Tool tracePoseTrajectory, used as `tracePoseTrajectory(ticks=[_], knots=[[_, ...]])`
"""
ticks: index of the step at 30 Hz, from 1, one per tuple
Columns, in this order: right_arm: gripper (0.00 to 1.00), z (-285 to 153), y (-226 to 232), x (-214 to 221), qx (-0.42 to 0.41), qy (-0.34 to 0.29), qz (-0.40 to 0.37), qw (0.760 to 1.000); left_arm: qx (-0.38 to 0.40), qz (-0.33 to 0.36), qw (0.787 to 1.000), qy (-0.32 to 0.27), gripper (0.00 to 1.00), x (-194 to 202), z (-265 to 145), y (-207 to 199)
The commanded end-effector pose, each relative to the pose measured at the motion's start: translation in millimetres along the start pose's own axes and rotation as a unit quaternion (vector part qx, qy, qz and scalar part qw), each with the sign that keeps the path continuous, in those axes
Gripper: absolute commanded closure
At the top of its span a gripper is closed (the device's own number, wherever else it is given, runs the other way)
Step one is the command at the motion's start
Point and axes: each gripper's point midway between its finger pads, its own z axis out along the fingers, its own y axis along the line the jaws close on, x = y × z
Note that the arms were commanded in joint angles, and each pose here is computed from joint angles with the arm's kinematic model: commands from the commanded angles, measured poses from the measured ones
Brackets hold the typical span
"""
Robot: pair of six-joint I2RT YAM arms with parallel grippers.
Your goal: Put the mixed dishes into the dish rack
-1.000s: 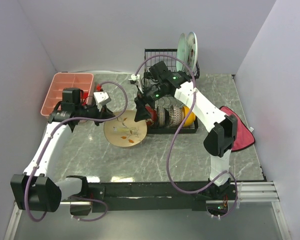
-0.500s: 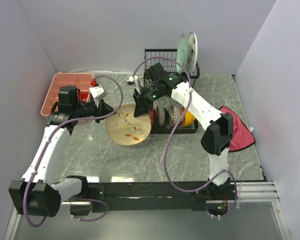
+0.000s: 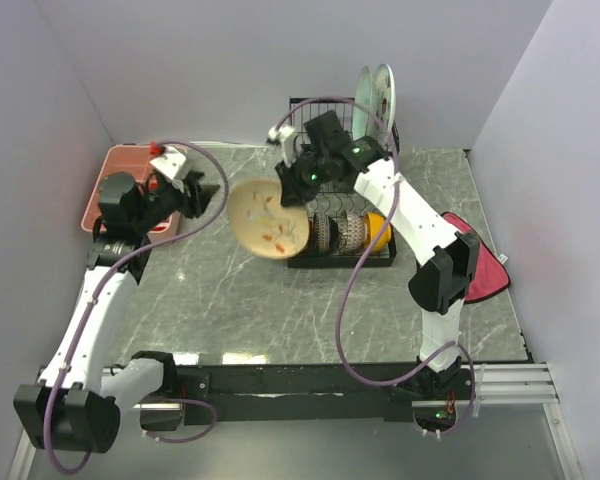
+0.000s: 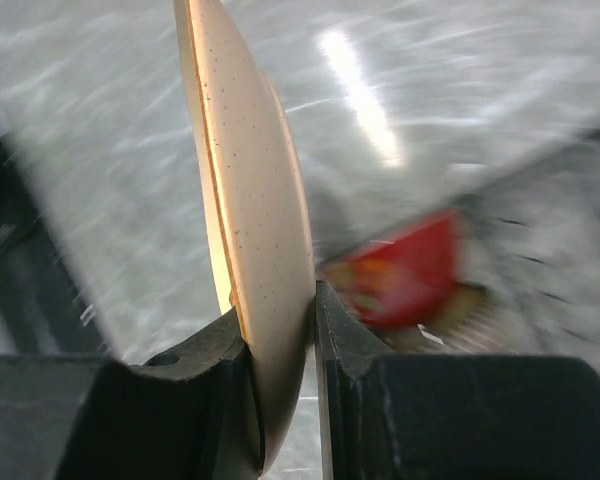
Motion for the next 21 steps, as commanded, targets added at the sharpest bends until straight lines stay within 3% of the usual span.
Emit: tracePoseTrajectory(ticks=[1,4,5,6,7,8,10,11,13,18,21], knots=[[1.0,-137.6,-23.9,-130.6,0.185,-0.238,-0.024,0.953,-0.155,0.035,0.974,-0.16,0.48,-95.0,-23.1,49.3],[1.0,-173.6,-36.2,-158.5,0.246,-0.321,-0.008,0.915,-0.183,0.022,0.971,-0.151,0.58,-83.9,-17.6,63.9],[1.0,-221.9,-32.8,-184.0,0.3,-0.405,-0.013,0.863,-0.184,-0.004,0.972,-0.146,0.63,-77.4,-13.9,65.5],[1.0,-209.3,-43.8,-172.4,0.325,-0.401,-0.003,0.856,-0.183,-0.02,0.974,-0.131,0.68,-64.8,-6.7,68.5],[1.0,-221.4,-47.1,-174.1,0.363,-0.416,-0.004,0.834,-0.181,-0.033,0.976,-0.114,0.82,-51.2,-1.9,68.7],[1.0,-243.6,-57.7,-176.9,0.43,-0.444,0.021,0.786,-0.182,-0.045,0.977,-0.104,0.89,-41.9,1.6,70.2],[1.0,-252.2,-61.3,-171.6,0.495,-0.452,0.057,0.74,-0.176,-0.093,0.977,-0.073,0.99,-10.0,13.8,69.7],[1.0,-269.4,-66.5,-169.0,0.53,-0.475,0.086,0.697,-0.178,-0.12,0.975,-0.066,0.99,0.9,17.0,69.0],[1.0,-265.6,-65.6,-169.7,0.527,-0.474,0.08,0.7,-0.174,-0.15,0.973,-0.035,0.99,34.6,25.0,65.2],[1.0,-283.2,-79.9,-163.2,0.586,-0.484,0.13,0.637,-0.165,-0.201,0.965,0.02,0.99,87.3,33.2,55.1],[1.0,-279.8,-92.4,-162.4,0.627,-0.46,0.131,0.615,-0.161,-0.214,0.963,0.029,0.99,94.8,33.5,51.0]])
